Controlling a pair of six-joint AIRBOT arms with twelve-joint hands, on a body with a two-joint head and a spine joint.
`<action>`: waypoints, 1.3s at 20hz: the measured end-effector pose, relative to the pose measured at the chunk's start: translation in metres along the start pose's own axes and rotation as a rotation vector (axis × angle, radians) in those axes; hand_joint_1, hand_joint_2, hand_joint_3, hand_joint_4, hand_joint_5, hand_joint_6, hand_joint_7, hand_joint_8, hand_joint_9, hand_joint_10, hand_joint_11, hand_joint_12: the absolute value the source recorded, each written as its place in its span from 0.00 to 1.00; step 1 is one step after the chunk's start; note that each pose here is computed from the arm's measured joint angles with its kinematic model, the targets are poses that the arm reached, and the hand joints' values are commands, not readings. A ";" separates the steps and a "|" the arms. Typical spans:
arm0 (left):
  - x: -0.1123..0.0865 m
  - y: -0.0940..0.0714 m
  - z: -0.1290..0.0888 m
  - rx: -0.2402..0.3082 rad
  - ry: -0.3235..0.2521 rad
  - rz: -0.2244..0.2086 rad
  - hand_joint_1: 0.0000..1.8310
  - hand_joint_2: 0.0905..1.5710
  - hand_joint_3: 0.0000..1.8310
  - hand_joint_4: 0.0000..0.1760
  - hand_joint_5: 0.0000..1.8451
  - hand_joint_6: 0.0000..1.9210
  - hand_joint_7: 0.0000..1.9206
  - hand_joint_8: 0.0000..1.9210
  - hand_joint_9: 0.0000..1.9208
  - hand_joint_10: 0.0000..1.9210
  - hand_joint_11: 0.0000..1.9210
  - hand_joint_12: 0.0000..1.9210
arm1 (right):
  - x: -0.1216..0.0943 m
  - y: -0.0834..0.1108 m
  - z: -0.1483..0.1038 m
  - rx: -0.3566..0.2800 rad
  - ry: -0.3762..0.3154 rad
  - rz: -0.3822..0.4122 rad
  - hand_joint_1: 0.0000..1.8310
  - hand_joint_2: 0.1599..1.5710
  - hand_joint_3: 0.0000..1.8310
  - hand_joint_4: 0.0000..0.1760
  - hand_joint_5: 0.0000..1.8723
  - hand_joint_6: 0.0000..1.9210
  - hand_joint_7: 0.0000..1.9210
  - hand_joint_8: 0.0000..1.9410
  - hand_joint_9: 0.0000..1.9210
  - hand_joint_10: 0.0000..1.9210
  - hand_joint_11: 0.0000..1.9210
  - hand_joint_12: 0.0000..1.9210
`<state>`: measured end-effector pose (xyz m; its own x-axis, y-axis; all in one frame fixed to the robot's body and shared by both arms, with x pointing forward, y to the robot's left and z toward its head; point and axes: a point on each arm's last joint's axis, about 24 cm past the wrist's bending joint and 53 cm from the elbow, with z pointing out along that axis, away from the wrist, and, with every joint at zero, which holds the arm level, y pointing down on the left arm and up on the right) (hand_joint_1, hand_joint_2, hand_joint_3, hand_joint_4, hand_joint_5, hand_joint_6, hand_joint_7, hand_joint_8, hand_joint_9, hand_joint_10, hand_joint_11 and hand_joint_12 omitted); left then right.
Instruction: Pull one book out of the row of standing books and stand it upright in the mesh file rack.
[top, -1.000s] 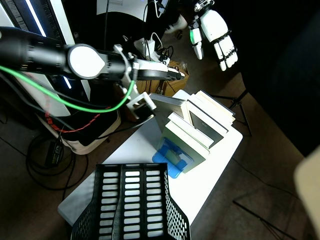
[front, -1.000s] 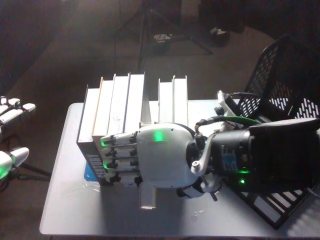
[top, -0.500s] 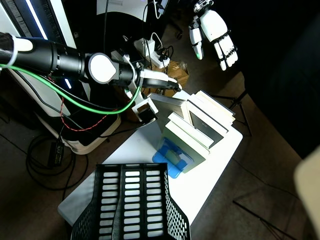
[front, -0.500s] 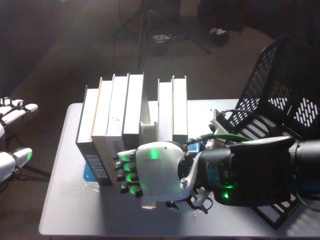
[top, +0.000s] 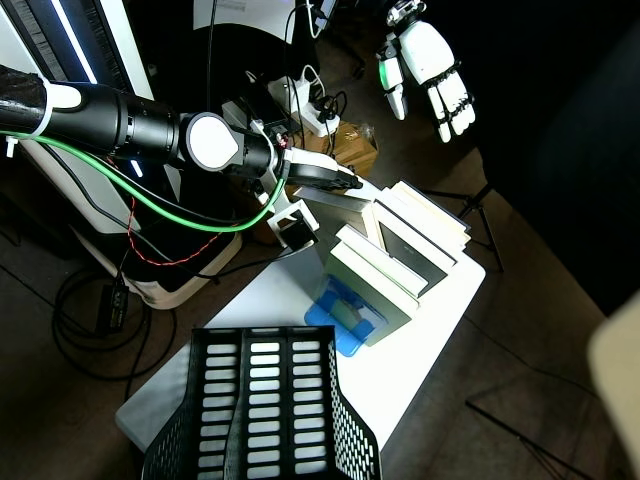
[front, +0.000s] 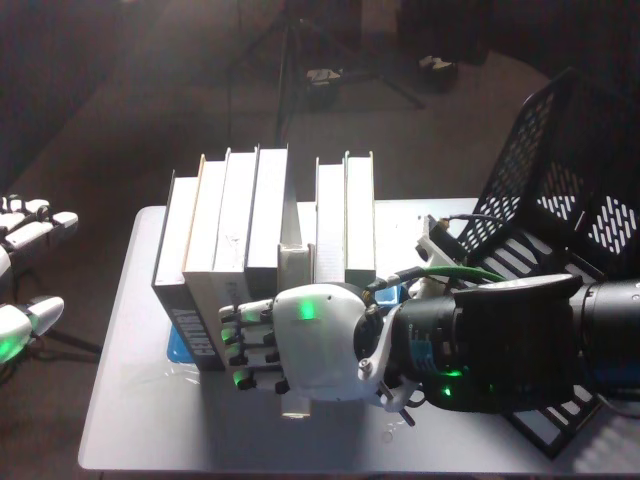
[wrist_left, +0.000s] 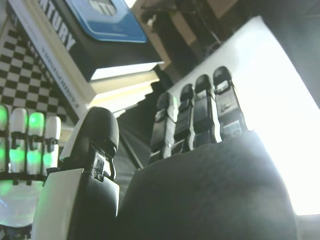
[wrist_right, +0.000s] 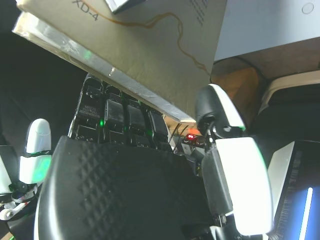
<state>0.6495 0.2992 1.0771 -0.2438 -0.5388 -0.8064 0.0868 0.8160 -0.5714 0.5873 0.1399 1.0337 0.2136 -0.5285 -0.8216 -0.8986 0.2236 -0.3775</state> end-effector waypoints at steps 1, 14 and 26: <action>-0.001 -0.001 0.000 0.003 -0.003 -0.004 0.19 0.93 0.00 0.20 0.07 0.00 0.01 0.00 0.00 0.00 0.00 0.00 | 0.001 -0.001 0.000 0.002 0.004 -0.003 0.34 0.85 0.00 0.00 0.03 0.01 0.01 0.00 0.00 0.00 0.00 0.00; 0.001 -0.004 0.001 0.022 -0.006 -0.012 0.19 0.94 0.00 0.19 0.07 0.00 0.02 0.00 0.00 0.00 0.00 0.00 | 0.014 0.000 0.014 0.005 0.027 -0.004 0.34 0.85 0.00 0.00 0.03 0.01 0.01 0.00 0.00 0.00 0.00 0.00; 0.006 -0.011 0.018 0.054 0.000 -0.025 0.18 0.94 0.00 0.24 0.07 0.00 0.02 0.00 0.00 0.00 0.00 0.00 | 0.023 -0.013 0.016 0.031 0.037 0.017 0.34 0.85 0.00 0.00 0.03 0.02 0.01 0.00 0.00 0.00 0.00 0.00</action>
<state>0.6644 0.2832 1.0761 -0.2467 -0.5584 -0.7920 0.1330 0.7901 -0.5984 0.6104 0.1380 1.0125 0.1835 -0.5546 -0.8116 -0.8897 0.2574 -0.3770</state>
